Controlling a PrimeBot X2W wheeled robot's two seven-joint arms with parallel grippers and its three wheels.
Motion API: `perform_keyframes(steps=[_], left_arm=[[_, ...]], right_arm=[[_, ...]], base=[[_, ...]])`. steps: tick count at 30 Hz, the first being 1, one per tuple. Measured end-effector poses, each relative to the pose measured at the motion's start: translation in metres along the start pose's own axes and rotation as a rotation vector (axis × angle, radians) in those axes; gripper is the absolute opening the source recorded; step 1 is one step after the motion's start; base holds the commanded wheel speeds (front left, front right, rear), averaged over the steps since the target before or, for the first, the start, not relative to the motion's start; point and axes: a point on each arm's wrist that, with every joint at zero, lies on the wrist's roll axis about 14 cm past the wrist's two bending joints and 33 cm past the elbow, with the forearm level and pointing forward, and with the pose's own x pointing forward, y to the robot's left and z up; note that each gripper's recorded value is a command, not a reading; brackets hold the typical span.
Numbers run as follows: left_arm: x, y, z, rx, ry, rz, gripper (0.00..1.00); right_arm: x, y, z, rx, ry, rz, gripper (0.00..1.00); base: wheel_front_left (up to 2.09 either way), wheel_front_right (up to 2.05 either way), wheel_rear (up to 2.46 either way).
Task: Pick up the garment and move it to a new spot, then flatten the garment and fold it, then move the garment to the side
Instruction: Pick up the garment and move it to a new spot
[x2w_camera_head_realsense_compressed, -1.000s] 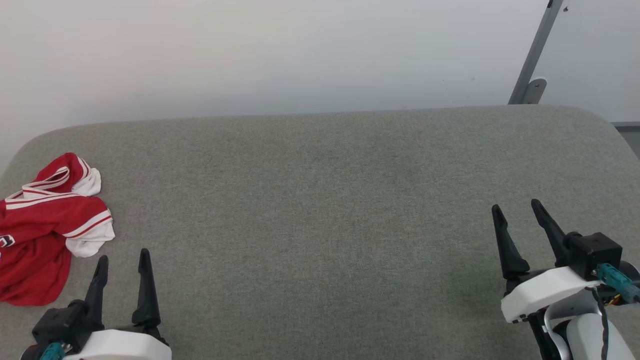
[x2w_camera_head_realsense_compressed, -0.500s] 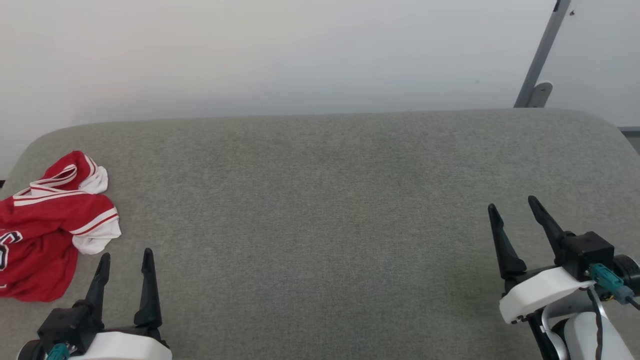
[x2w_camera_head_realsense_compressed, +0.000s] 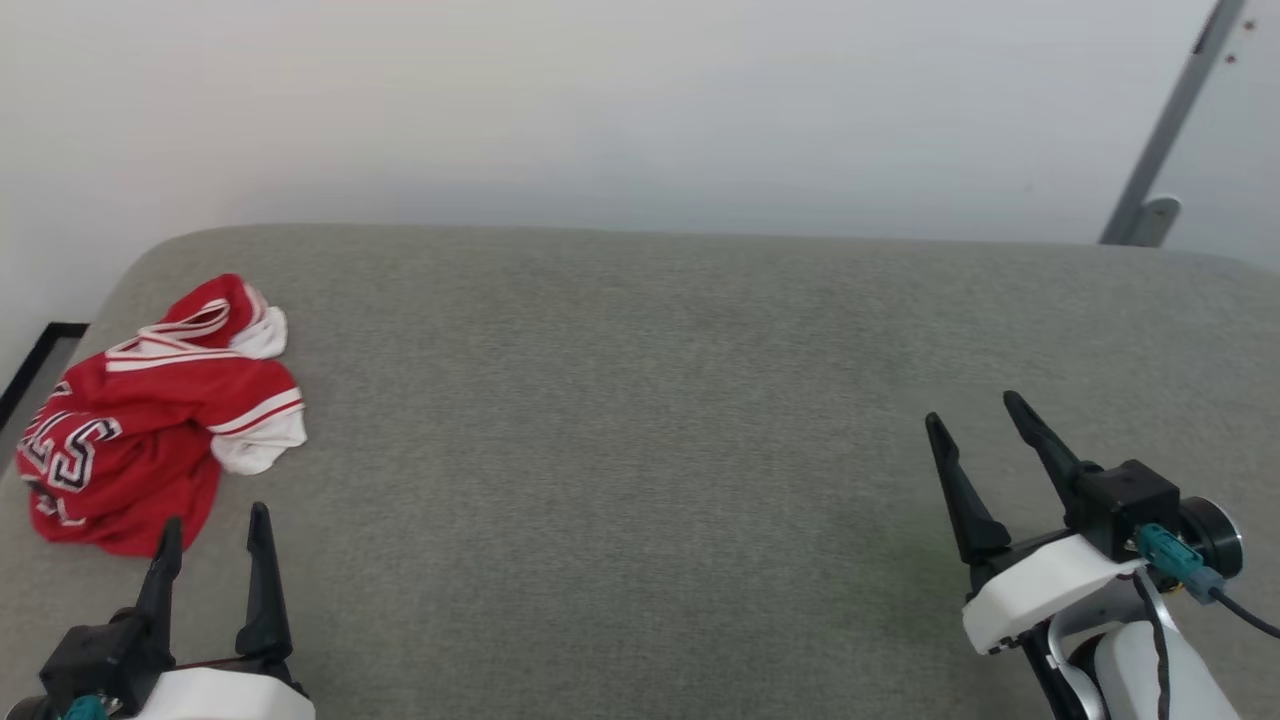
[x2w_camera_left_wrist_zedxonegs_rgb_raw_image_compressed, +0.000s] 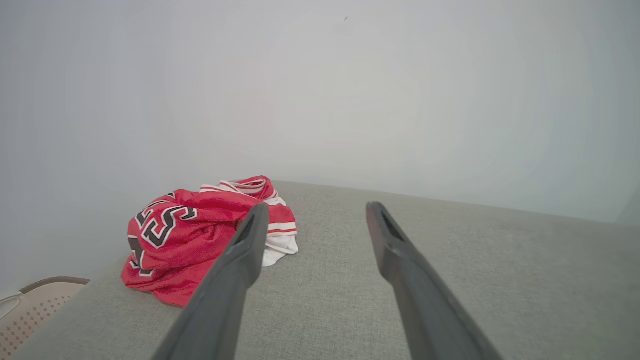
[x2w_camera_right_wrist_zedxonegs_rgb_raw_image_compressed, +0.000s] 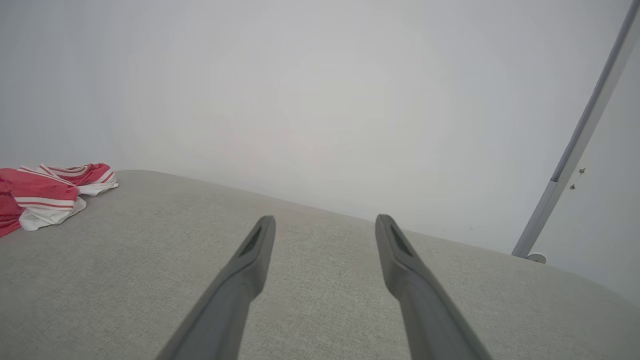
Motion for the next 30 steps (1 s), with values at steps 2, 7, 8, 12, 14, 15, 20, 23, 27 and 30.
perform_keyframes(steps=[2,7,8,12,14,15,20,23,27,30], left_arm=[[-0.005,0.009,0.001,0.003,-0.002,0.03,1.0],[-0.021,0.033,0.004,0.013,-0.006,0.108,1.0],[-0.024,0.039,0.006,0.013,-0.008,0.126,1.0],[-0.041,0.059,0.008,0.02,-0.005,0.196,1.0],[-0.049,0.069,0.01,0.024,-0.004,0.227,1.0],[-0.053,0.073,0.011,0.027,-0.006,0.243,1.0],[-0.072,0.091,0.019,0.03,-0.02,0.307,1.0],[-0.084,0.101,0.021,0.033,-0.023,0.347,1.0],[-0.1,0.115,0.022,0.033,-0.019,0.399,1.0],[-0.109,0.12,0.023,0.032,-0.02,0.424,1.0]], right_arm=[[0.005,0.01,0.001,0.008,-0.001,0.029,1.0],[0.015,0.037,0.002,0.01,-0.003,0.113,1.0],[0.017,0.044,0.002,0.011,0.0,0.132,1.0],[0.025,0.067,0.004,0.018,-0.004,0.203,1.0],[0.028,0.081,0.004,0.02,-0.001,0.244,1.0],[0.03,0.088,0.004,0.019,0.0,0.263,1.0],[0.037,0.119,0.005,0.036,-0.001,0.349,1.0],[0.042,0.136,0.007,0.038,-0.006,0.398,1.0],[0.045,0.158,0.007,0.047,-0.004,0.456,1.0],[0.047,0.168,0.007,0.049,-0.003,0.483,1.0]], base=[[0.0,0.0,0.0],[0.0,0.0,0.0],[0.0,0.0,0.0],[0.0,0.0,0.0],[0.0,0.0,0.0],[0.0,0.0,0.0],[0.0,0.0,0.0],[0.0,0.0,0.0],[0.0,0.0,0.0],[0.0,0.0,0.0]])
